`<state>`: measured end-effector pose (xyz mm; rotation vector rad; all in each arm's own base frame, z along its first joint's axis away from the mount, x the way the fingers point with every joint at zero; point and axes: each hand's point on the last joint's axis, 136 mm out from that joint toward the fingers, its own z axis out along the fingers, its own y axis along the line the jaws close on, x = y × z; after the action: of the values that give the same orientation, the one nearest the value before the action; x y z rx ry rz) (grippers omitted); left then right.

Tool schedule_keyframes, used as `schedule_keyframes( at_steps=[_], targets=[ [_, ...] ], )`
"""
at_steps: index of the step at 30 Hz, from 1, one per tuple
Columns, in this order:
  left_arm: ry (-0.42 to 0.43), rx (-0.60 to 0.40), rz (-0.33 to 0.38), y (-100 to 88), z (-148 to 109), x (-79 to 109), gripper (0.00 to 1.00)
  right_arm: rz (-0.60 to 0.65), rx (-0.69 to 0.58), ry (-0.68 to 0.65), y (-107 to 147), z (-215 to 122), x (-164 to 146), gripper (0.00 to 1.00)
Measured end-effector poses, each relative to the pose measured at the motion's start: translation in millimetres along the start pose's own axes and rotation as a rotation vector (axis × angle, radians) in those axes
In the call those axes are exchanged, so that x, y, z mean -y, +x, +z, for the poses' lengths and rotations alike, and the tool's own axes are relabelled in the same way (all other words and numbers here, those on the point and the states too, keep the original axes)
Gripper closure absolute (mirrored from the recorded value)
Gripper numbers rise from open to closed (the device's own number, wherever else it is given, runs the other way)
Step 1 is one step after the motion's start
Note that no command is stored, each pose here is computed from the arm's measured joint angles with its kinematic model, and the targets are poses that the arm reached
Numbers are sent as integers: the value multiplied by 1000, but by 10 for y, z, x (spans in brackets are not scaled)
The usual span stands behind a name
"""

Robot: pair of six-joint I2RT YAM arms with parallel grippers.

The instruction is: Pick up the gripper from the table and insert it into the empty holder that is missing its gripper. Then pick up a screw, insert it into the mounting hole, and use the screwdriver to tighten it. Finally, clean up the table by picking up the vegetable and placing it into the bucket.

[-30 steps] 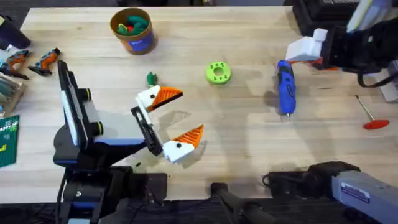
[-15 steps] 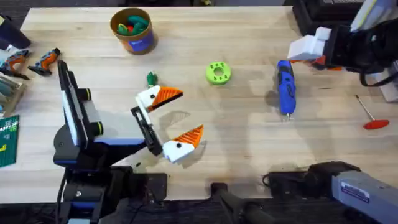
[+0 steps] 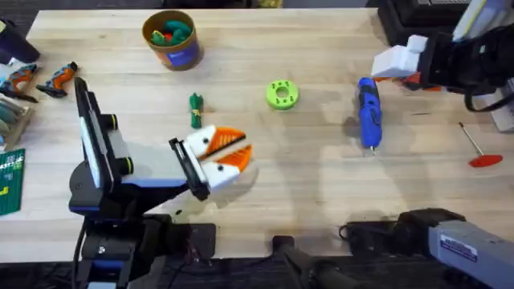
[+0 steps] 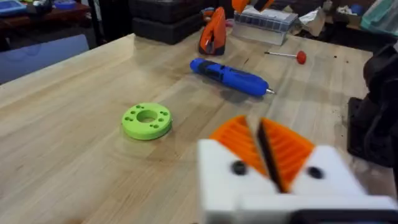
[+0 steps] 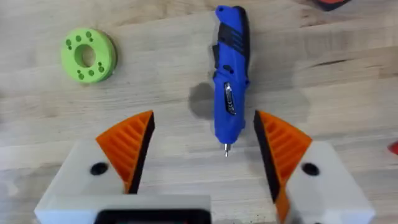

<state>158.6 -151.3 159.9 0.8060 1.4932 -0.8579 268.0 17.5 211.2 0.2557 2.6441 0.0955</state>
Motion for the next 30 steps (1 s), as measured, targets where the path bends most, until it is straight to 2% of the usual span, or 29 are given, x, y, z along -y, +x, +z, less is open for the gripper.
schedule_keyframes(
  at_steps=[1, 3, 10, 17, 22, 30],
  targets=[
    [0, 0, 1, -1, 0, 1, 937, 0, 0, 0, 0, 0, 1, 66],
    [0, 0, 6, 0, 0, 1, 993, 0, 0, 0, 0, 0, 0, 66],
    [0, 0, 7, -1, 0, 1, 996, -2, -40, 11, 9, 118, 2, 63],
    [0, 0, 7, -1, 0, 1, 996, -13, -157, 42, 8, 569, -4, 49],
    [0, 0, 7, -1, 0, 1, 996, -89, -235, 53, 59, 832, 8, 12],
    [0, 0, 7, -1, 0, 1, 996, -122, -260, 66, -18, 1125, 154, 10]
  ],
)
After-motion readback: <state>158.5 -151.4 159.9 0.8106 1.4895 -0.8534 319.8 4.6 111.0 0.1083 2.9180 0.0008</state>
